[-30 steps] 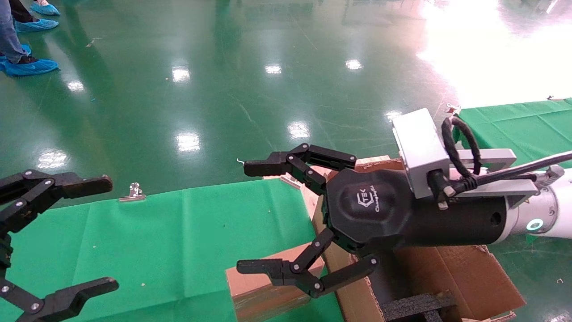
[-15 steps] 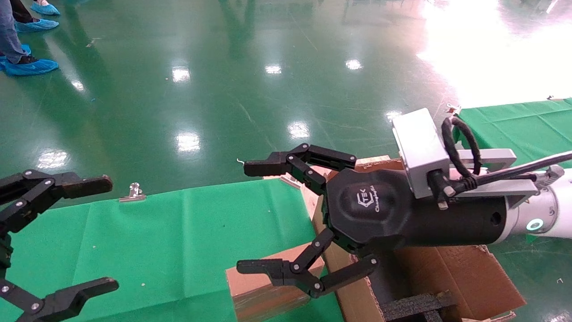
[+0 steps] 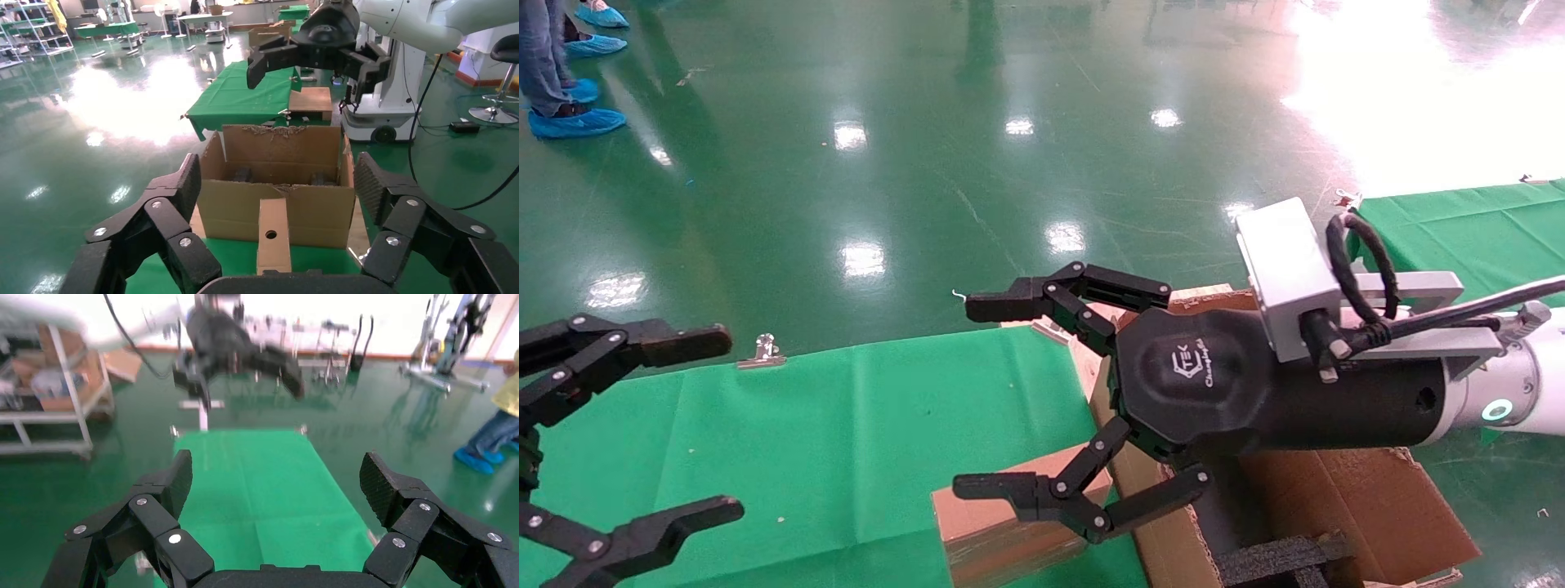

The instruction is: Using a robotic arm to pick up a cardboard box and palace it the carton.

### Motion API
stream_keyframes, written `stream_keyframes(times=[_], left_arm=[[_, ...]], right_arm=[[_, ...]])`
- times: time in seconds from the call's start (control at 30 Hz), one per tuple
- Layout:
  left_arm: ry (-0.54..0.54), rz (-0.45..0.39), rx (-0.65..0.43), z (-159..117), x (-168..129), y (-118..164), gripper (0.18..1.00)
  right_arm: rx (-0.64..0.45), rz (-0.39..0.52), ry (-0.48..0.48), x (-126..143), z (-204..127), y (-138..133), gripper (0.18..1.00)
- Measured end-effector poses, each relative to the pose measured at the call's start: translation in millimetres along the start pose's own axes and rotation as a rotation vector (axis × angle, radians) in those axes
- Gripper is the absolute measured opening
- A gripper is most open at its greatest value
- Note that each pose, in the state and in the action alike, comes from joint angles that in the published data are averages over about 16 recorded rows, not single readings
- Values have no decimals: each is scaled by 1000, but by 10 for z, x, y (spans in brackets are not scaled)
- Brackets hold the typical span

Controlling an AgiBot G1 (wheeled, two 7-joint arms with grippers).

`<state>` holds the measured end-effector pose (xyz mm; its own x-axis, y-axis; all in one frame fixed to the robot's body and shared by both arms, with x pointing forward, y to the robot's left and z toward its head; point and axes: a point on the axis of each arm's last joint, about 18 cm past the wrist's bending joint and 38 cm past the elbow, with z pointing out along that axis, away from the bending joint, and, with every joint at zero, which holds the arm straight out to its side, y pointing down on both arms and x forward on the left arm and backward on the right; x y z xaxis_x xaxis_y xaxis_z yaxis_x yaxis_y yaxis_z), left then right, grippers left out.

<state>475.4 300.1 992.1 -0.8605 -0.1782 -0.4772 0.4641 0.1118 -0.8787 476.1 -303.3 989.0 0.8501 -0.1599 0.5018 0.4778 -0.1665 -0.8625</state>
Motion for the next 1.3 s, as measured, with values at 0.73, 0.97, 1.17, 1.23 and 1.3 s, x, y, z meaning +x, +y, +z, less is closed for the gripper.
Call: stream_keyframes(times=[0.73, 0.97, 1.17, 1.23, 1.3], left_arm=[[0, 0, 0, 0, -1, 0, 514], [0, 0, 0, 0, -1, 0, 379], [0, 0, 0, 0, -1, 0, 284], [0, 0, 0, 0, -1, 0, 264], [0, 0, 0, 0, -1, 0, 243]], right_arm=[[-504, -168, -191, 375, 480, 683, 1001], [-596, -202, -258, 457, 644, 861, 1001], [-686, -239, -296, 543, 755, 969, 1001], [-715, -253, -305, 573, 787, 994, 1001], [-747, -271, -315, 602, 818, 1014, 1001]])
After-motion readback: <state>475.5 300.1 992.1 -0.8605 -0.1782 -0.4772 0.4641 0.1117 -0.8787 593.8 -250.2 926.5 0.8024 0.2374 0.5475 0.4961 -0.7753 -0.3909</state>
